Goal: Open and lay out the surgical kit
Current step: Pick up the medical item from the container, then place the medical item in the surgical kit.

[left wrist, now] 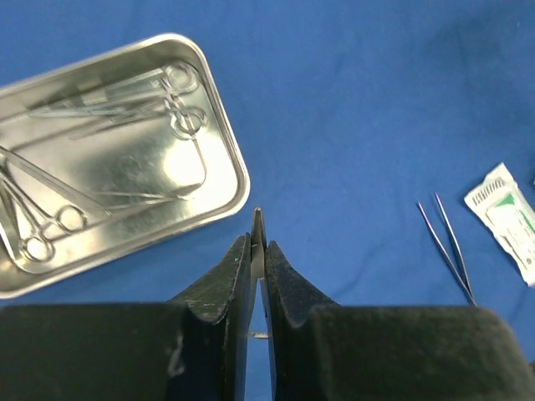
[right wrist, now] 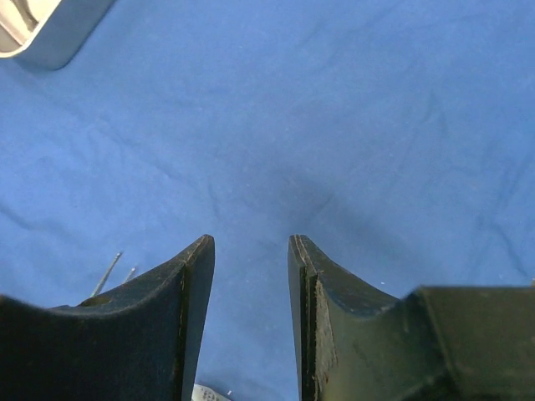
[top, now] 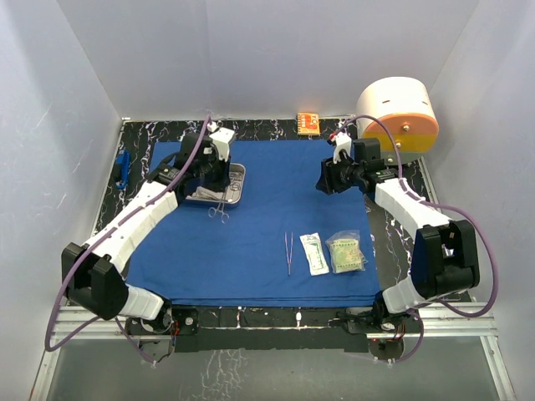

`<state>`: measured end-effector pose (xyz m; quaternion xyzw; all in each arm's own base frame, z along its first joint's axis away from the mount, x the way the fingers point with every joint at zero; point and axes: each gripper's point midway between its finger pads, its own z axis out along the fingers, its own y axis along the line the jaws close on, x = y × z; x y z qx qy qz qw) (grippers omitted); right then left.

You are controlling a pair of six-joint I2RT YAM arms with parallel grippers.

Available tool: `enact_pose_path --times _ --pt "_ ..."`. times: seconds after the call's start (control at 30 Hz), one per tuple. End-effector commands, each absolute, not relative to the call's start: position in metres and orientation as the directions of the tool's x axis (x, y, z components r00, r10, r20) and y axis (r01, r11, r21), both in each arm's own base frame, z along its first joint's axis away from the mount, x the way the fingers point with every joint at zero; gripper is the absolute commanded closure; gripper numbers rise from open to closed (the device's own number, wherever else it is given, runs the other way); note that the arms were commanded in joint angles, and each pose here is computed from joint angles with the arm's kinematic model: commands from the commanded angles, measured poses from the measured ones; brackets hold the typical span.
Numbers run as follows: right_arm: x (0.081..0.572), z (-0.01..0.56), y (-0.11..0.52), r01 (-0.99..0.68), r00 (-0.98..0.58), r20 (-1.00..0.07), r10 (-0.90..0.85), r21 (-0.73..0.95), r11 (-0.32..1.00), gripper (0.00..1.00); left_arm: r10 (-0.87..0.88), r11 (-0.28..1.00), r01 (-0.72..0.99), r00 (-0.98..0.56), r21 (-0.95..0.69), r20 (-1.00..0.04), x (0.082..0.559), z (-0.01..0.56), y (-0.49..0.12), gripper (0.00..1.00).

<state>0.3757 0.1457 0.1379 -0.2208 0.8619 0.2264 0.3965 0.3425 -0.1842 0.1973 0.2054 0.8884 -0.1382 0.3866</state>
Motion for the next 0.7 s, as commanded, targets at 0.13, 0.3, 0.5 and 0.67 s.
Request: enact_pose_path --times 0.13,0.3,0.5,0.67 --pt "0.379 0.152 0.124 -0.542 -0.52 -0.824 -0.226 0.114 0.833 0.6 0.242 0.838 0.523 -0.612 -0.156 -0.753 0.303 0.195 -0.207 1.0" --pt "0.375 0.159 0.12 -0.535 -0.504 -0.836 -0.219 0.103 0.839 0.6 0.289 0.809 0.567 -0.616 -0.157 -0.732 0.287 0.181 -0.223 1.0" --pt "0.374 0.161 0.118 -0.533 -0.489 -0.846 -0.213 0.096 0.84 0.6 0.378 0.759 0.633 -0.618 -0.151 -0.69 0.267 0.164 -0.256 1.0" --pt "0.376 0.164 0.114 -0.522 -0.488 -0.847 -0.211 0.089 0.848 0.6 0.44 0.728 0.666 -0.636 -0.164 -0.634 0.245 0.145 -0.283 1.0"
